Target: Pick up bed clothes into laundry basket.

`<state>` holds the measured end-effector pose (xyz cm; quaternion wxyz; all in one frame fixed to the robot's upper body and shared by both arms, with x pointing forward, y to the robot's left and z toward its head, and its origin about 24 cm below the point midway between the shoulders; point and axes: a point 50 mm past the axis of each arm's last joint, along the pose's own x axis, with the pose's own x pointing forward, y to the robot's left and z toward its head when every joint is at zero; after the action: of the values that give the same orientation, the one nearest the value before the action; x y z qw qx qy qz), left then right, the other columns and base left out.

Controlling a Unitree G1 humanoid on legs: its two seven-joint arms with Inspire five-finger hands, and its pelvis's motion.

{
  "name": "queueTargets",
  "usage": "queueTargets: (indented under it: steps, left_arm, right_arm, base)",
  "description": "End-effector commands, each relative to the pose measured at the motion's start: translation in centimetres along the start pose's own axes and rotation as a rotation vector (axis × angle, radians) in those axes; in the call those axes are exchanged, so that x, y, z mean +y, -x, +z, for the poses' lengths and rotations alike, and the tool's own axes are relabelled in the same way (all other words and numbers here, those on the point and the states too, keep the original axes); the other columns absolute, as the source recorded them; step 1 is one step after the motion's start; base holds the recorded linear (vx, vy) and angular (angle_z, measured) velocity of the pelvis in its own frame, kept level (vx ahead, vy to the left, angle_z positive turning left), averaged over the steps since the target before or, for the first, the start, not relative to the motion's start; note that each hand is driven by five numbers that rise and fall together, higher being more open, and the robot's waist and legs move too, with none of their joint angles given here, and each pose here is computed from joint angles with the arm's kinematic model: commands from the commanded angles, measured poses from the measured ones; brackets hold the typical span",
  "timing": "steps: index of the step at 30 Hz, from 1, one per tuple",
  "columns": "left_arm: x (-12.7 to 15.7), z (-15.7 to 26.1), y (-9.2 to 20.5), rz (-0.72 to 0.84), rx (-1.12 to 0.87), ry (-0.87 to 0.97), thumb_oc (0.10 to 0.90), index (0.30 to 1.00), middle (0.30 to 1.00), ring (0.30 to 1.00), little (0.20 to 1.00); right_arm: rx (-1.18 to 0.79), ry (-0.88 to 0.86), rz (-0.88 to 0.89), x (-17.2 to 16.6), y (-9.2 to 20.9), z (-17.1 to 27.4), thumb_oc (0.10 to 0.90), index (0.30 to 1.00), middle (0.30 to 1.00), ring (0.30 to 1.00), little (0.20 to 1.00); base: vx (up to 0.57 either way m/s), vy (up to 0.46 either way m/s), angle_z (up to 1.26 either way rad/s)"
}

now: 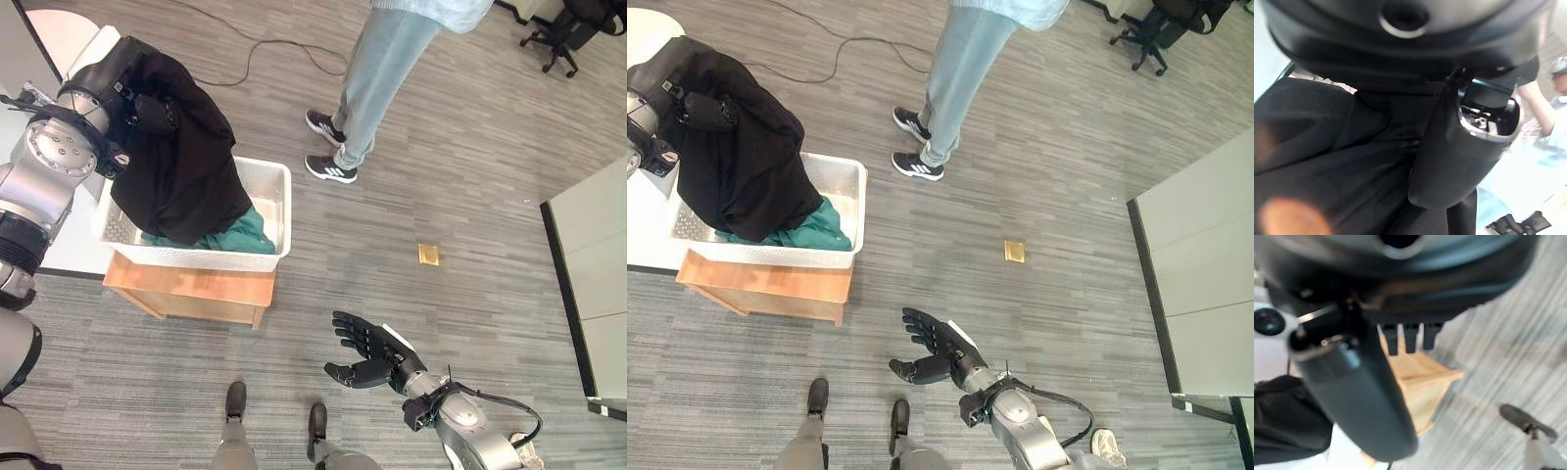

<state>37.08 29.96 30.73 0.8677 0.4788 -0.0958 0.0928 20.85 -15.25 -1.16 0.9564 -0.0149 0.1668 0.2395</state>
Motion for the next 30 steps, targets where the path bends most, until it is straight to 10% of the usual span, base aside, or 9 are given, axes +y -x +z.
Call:
queueTargets:
  steps: [1, 17, 18, 30]
  left_arm:
    - [7.5, 6.8, -0.7, 0.265, -0.205, 0.028, 0.400, 0.300, 0.300, 0.300, 0.300]
    - [1.5, 3.0, -1.5, 0.120, -0.083, 0.018, 0.400, 0.300, 0.300, 0.300, 0.300]
    - [1.0, 2.8, -1.6, 0.106, -0.074, 0.012, 0.800, 0.900, 0.900, 0.900, 0.900]
    - [-0.9, 6.6, -1.0, -0.014, -0.261, -0.092, 0.800, 0.900, 0.900, 0.900, 0.900]
  right_arm:
    - [-0.147, 0.089, -0.035, -1.8, 0.1, 3.2, 0.800, 0.900, 0.900, 0.900, 0.900]
    - [-0.162, 0.097, -0.044, -1.4, 0.6, 3.0, 0.800, 0.900, 0.900, 0.900, 0.900]
    - [-0.159, 0.104, -0.046, -1.5, 0.7, 3.0, 0.800, 0.900, 0.900, 0.900, 0.900]
    - [-0.151, 0.129, -0.049, -2.1, 1.1, 3.1, 0.800, 0.900, 0.900, 0.900, 0.900]
  base:
    - [-0.02, 0.006, -0.24]
    - [-0.03, -0.001, -0.06]
    - [-0.01, 0.002, 0.04]
    - [0.00, -0.003, 0.03]
